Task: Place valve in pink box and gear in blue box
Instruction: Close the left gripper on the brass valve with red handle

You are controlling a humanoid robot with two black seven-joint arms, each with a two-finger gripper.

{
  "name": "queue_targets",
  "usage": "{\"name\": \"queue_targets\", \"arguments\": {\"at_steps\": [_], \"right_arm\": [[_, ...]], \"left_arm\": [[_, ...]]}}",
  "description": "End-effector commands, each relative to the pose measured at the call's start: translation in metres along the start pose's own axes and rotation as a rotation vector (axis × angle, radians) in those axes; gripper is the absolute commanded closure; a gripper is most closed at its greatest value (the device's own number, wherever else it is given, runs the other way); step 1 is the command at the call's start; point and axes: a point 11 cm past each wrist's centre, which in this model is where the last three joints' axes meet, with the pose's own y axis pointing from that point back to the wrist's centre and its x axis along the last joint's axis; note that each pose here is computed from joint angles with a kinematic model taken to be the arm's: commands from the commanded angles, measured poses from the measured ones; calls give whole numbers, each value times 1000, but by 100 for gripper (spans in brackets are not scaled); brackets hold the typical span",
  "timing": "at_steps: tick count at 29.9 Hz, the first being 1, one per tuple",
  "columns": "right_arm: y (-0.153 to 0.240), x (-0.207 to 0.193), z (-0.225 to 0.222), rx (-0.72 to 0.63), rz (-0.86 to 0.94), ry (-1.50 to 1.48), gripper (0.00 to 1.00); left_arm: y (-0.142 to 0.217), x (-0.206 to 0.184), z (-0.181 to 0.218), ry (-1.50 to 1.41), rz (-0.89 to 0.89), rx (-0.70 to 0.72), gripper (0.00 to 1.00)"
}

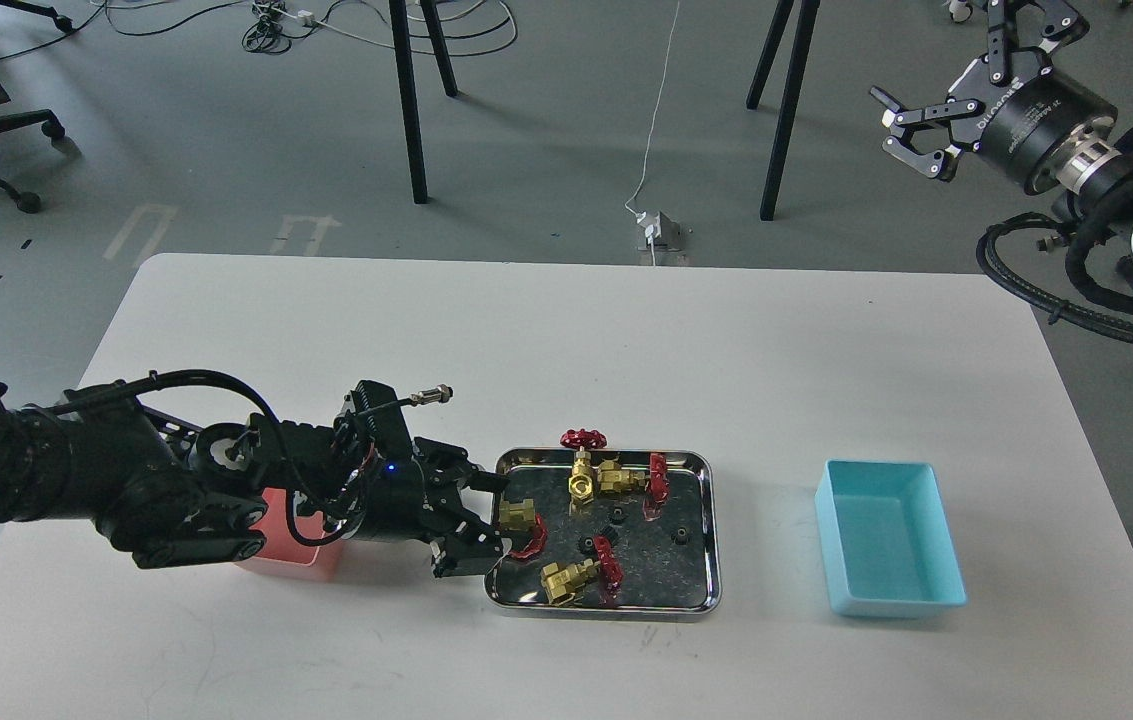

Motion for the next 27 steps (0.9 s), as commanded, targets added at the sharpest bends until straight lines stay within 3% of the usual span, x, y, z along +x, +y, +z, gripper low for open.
{"name": "queue_targets", "arguments": {"at_steps": [1,14,19,27], "right_arm": [[1,2,3,-3,3,-4,0],[4,4,0,0,10,-1,0],[5,7,2,-2,16,-3,0],[6,7,1,0,17,-2,0]], "left_arm": [[-1,2,0,-10,8,-3,35],[-9,5,7,-18,9,-26,62],[-9,6,7,-21,11,-27,77],[-8,8,6,-30,24,-23,87]]}}
